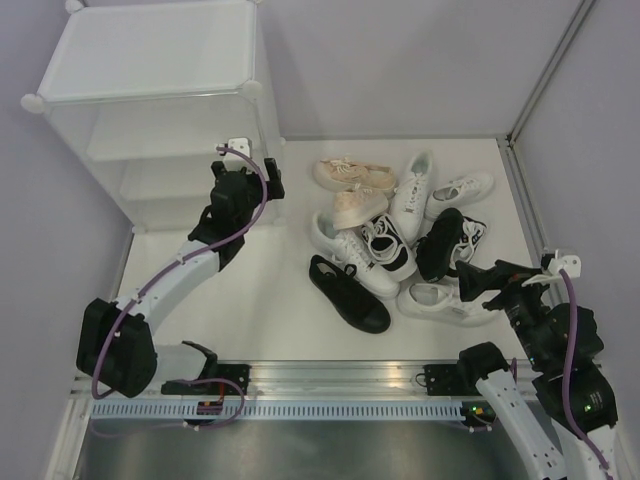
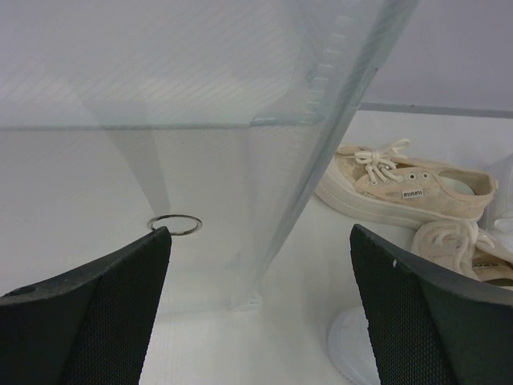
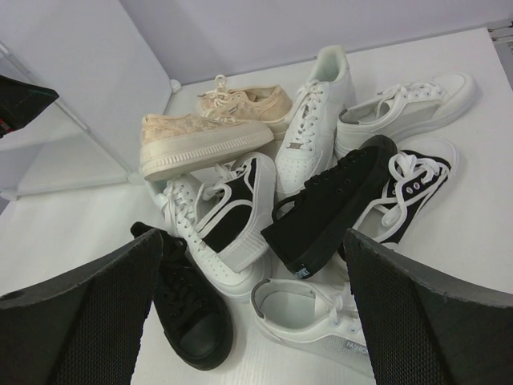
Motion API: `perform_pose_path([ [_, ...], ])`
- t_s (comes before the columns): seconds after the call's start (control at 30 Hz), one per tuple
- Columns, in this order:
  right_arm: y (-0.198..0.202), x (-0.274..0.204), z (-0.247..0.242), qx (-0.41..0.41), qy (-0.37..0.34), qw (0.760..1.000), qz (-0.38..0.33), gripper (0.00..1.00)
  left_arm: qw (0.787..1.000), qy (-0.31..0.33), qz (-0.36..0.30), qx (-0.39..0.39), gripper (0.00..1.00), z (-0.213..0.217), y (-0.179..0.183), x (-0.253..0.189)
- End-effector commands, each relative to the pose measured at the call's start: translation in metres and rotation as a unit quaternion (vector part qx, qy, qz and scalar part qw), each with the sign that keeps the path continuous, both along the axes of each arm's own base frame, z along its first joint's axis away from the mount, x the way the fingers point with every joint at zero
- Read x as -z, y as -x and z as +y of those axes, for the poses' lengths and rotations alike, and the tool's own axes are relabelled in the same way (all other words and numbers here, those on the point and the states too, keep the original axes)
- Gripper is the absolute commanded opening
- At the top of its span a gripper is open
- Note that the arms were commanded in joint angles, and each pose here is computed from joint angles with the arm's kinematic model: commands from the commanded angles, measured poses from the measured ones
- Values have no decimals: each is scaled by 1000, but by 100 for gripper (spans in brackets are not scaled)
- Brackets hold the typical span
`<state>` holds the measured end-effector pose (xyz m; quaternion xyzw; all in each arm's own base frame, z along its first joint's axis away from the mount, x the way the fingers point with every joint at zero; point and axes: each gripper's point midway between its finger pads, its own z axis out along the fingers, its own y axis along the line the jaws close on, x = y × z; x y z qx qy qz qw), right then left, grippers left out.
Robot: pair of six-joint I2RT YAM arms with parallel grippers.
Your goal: Place and organize the shoes in the shoe cabinet
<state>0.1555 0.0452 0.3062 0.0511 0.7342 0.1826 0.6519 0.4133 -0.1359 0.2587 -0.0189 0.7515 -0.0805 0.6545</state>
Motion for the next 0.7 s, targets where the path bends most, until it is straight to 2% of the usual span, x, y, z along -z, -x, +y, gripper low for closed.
perform_pose_path([
  [0.0,1,-9,-3,8,-6,1000,-22,98,999,15,-28,-11,95,-1,-8,-20],
  [0.67,10,-11,-6,6,-10,999,-32,98,998,34,-18,43,95,-23,-7,-38],
])
